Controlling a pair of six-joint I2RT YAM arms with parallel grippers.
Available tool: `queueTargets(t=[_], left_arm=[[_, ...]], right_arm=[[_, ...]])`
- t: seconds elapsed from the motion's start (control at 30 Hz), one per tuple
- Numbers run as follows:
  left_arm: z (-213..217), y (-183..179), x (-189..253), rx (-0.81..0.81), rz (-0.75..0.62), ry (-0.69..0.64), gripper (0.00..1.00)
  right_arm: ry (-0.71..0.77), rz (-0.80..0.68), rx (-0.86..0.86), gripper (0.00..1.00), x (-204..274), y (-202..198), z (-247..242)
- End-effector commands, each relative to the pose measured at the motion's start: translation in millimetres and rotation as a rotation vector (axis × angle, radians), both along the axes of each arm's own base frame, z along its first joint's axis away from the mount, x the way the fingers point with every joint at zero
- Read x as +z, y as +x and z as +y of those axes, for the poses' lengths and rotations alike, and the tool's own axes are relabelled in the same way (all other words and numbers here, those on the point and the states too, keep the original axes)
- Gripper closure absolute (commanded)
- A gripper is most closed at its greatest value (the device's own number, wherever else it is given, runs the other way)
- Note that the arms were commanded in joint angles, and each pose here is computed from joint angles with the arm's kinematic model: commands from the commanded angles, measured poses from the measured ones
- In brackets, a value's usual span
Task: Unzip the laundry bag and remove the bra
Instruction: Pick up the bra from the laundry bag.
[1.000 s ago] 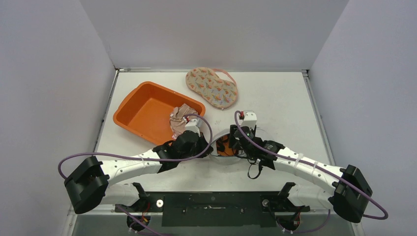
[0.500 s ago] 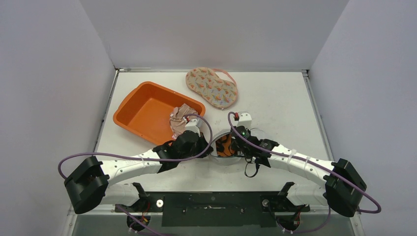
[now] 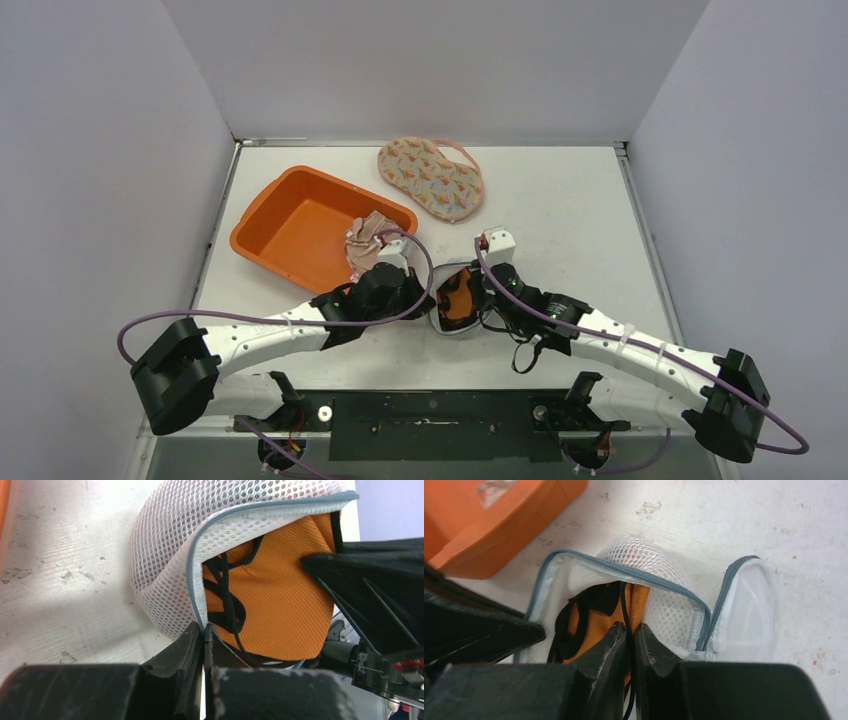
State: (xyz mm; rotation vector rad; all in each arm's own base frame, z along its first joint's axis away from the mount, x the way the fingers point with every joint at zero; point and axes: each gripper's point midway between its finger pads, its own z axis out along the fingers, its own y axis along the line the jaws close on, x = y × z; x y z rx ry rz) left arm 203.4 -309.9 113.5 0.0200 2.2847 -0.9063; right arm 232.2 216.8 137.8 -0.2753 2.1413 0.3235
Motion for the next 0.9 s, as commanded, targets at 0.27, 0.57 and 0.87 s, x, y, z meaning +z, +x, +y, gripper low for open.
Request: queueTargets(t=[0.27,0.57,0.87], left_arm=[[-17,24,71,-0.006,-0.088,-0.081,1.00],[-3,29,37,0.037,-0.055,0.012,1.00],[-6,22,19,0.025,-0.014,-0.022,1.00]], right_arm=[[0.019,-0.145,0.332,0.94,59,-29,48],[0.309,-0.223,0.151,0.94,106,-25,26],[0.309,-0.108,0.098,0.95,69,-25,26]])
